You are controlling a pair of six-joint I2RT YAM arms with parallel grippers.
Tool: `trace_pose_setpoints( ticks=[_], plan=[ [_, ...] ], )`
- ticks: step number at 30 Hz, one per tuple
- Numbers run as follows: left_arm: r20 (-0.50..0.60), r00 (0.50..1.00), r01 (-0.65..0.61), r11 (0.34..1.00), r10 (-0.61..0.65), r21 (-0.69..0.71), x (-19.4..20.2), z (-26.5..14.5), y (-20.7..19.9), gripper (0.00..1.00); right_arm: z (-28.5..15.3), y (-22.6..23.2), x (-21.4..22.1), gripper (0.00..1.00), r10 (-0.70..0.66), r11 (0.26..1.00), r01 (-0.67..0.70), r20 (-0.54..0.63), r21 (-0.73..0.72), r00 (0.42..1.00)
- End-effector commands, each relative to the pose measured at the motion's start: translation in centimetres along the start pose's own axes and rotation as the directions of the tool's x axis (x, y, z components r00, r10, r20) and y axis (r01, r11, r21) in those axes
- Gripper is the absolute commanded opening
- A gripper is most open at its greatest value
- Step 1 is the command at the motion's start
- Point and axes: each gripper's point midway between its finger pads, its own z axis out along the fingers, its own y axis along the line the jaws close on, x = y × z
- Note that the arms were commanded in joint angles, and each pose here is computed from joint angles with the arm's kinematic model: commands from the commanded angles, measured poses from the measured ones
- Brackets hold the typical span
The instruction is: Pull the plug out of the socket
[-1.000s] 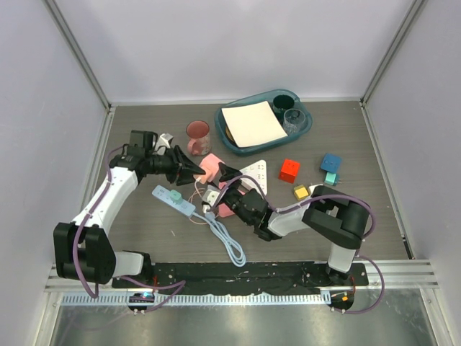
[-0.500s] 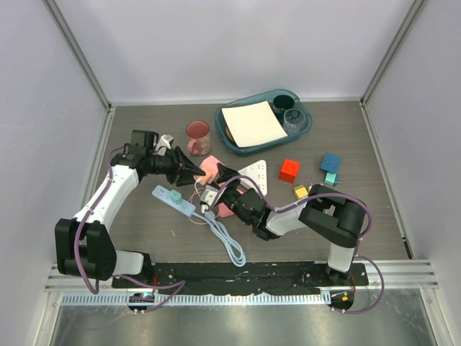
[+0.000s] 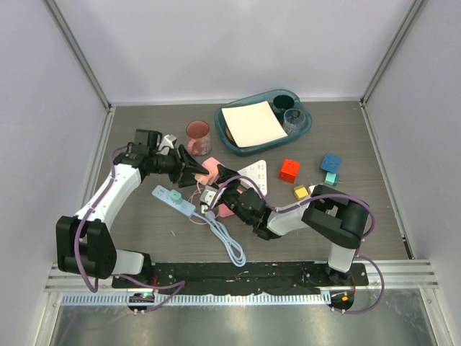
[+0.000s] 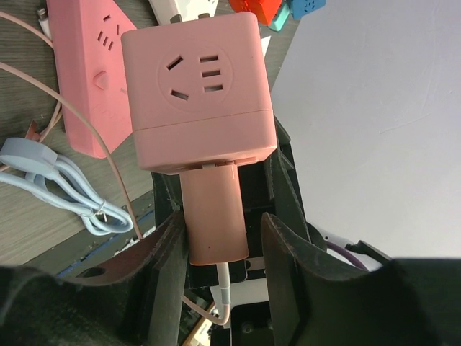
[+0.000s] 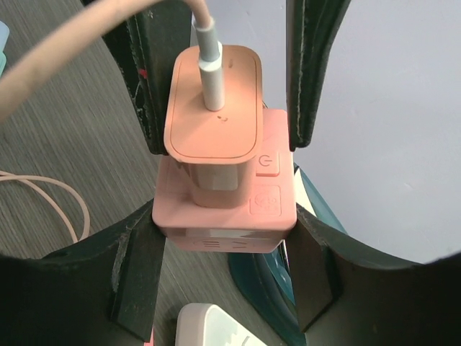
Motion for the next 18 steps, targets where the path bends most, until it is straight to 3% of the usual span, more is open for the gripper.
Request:
trace_pose_setpoints(
  ticks=[1, 11, 12, 13, 15, 16, 18],
  plan=[
    [-0.010, 0.997, -0.074, 0.995, 0.075, 0.072, 0.1, -0.3, -2.7, 0.46, 0.1, -1.8, -4.3, 0.01, 0.042, 0.998, -0.047, 0.136, 0.032, 0.990],
    [-0.019, 0.997, -0.072, 0.997, 0.072, -0.001, -0.2, 0.3, -0.9, 0.47, -0.5, -2.3, -4.3, 0.01, -0.097, 0.991, 0.088, 0.093, 0.098, 0.991],
    [-0.025, 0.997, -0.069, 0.998, 0.069, -0.001, -0.2, 0.4, -0.7, 0.43, -0.4, -2.2, -4.4, 0.01, -0.095, 0.992, 0.086, 0.095, 0.094, 0.991],
    [-0.025, 0.997, -0.069, 0.998, 0.069, 0.001, -0.2, 0.4, -0.7, 0.30, -0.4, -2.2, -4.5, 0.01, -0.090, 0.993, 0.082, 0.096, 0.089, 0.991],
    [-0.007, 0.997, -0.082, 0.997, 0.082, 0.006, -0.3, 0.3, -0.9, 0.15, -0.4, -1.9, -4.3, 0.01, -0.085, 0.994, 0.078, 0.092, 0.082, 0.992],
    [-0.001, 0.996, -0.084, 0.996, 0.084, 0.006, -0.4, 0.3, -0.9, 0.00, -0.4, -1.8, -4.1, 0.01, -0.087, 0.993, 0.080, 0.081, 0.082, 0.993],
    [-0.002, 0.996, -0.085, 0.996, 0.085, 0.007, -0.4, 0.3, -1.0, 0.00, -0.3, -1.9, -3.5, 0.01, -0.090, 0.992, 0.083, 0.066, 0.098, 0.994]
  ],
)
